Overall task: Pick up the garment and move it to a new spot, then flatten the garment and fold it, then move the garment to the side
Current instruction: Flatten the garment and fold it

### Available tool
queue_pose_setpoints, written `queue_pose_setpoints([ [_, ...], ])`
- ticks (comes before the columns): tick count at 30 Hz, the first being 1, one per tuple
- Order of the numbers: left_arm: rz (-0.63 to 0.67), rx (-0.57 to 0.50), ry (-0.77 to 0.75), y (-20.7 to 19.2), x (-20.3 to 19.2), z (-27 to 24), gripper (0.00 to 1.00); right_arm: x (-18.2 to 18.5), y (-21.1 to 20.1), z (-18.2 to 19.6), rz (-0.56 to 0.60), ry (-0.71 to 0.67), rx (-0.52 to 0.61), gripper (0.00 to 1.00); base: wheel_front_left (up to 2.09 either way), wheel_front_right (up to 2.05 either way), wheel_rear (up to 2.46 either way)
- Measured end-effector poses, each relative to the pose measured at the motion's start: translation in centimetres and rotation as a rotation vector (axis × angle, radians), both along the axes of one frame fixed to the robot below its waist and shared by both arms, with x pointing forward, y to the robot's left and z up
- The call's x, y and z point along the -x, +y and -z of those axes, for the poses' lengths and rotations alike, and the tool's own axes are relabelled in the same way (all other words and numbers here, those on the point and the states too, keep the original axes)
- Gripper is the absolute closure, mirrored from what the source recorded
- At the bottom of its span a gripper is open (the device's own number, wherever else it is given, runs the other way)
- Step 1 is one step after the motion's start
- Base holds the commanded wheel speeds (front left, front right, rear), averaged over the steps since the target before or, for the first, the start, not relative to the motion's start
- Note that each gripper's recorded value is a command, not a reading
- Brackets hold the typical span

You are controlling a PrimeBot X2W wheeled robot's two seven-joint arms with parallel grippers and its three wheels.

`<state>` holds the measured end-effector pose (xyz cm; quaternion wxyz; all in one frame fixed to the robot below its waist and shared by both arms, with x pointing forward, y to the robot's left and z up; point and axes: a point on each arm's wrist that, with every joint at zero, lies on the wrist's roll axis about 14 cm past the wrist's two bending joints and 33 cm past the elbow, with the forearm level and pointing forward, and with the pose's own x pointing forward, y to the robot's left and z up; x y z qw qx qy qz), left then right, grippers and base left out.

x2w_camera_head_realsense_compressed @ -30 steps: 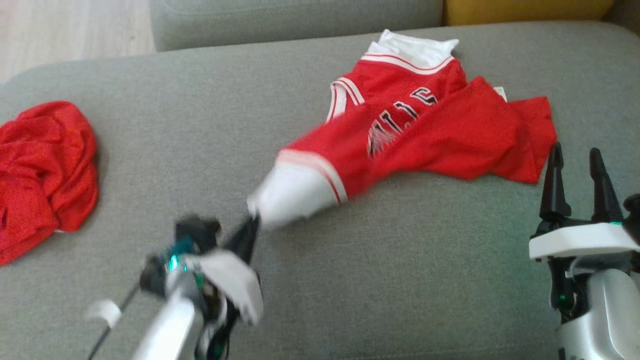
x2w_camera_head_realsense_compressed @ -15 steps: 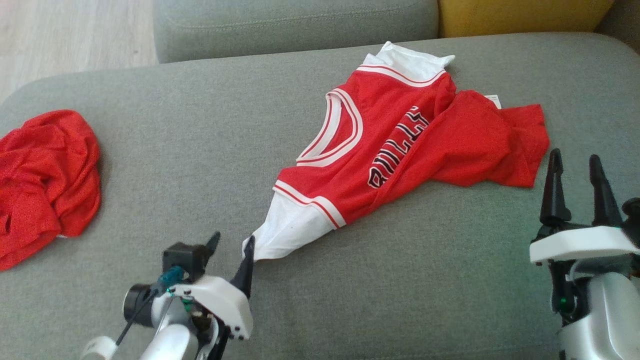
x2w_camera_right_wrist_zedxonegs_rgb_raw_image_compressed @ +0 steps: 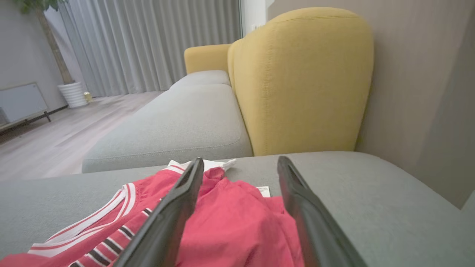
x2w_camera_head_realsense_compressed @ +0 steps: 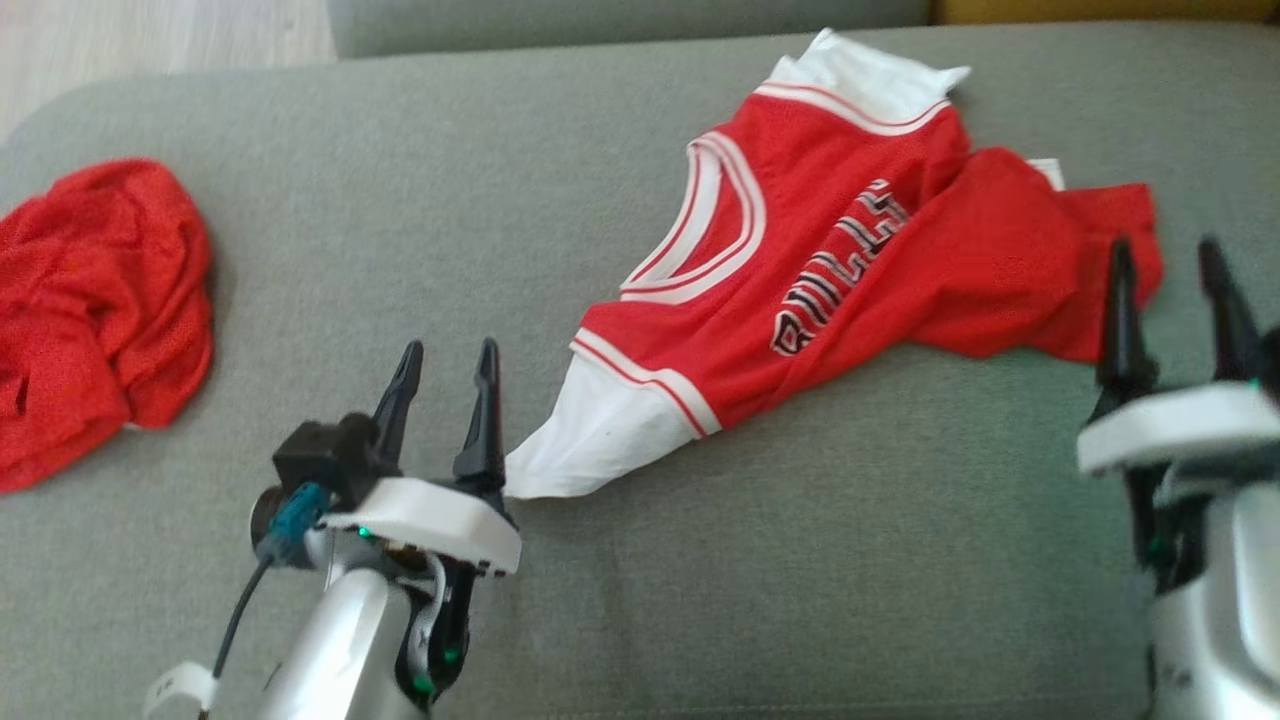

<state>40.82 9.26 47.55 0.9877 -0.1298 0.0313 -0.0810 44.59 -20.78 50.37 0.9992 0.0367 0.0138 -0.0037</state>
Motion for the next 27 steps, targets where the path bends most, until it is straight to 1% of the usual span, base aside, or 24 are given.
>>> queue_pose_setpoints([
  [2, -0.004, 0.004, 0.002, 0.2, -0.3, 0.1, 0.00, -1.7, 0.3, -0.4, -0.031, 0.010, 0.035, 0.00, 0.00, 0.00, 0.00],
  [5, -0.017, 0.005, 0.016, 0.7, -0.7, 0.7, 0.00, -4.1, 0.7, 0.2, -0.072, 0.074, 0.070, 0.00, 0.00, 0.00, 0.00],
  [9, -0.027, 0.006, 0.034, 1.3, -1.1, 1.4, 0.00, -6.6, 0.9, 2.9, -0.103, 0.225, 0.075, 0.00, 0.00, 0.00, 0.00],
  [11, -0.033, 0.005, 0.040, 1.5, -1.4, 1.7, 0.00, -7.4, 0.8, 4.4, -0.117, 0.298, 0.096, 0.00, 0.00, 0.00, 0.00],
  [14, -0.043, 0.003, 0.043, 2.0, -2.0, 2.0, 0.00, -8.5, 0.9, 6.7, -0.150, 0.405, 0.145, 0.00, 0.00, 0.00, 0.00],
  [15, -0.043, 0.003, 0.043, 2.0, -2.0, 2.0, 0.00, -8.5, 0.9, 6.7, -0.150, 0.405, 0.145, 0.00, 0.00, 0.00, 0.00],
  [19, -0.055, 0.003, 0.060, 2.5, -2.5, 2.7, 0.00, -9.7, 1.0, 9.1, -0.170, 0.494, 0.160, 0.00, 0.00, 0.00, 0.00],
  [22, -0.057, 0.005, 0.080, 2.6, -2.5, 3.4, 0.00, -10.4, 1.2, 10.5, -0.185, 0.530, 0.180, 0.00, 0.00, 0.00, 0.00],
  [27, -0.069, 0.001, 0.098, 3.0, -2.5, 4.1, 0.00, -10.9, 1.7, 11.9, -0.203, 0.572, 0.173, 0.00, 0.00, 0.00, 0.00],
])
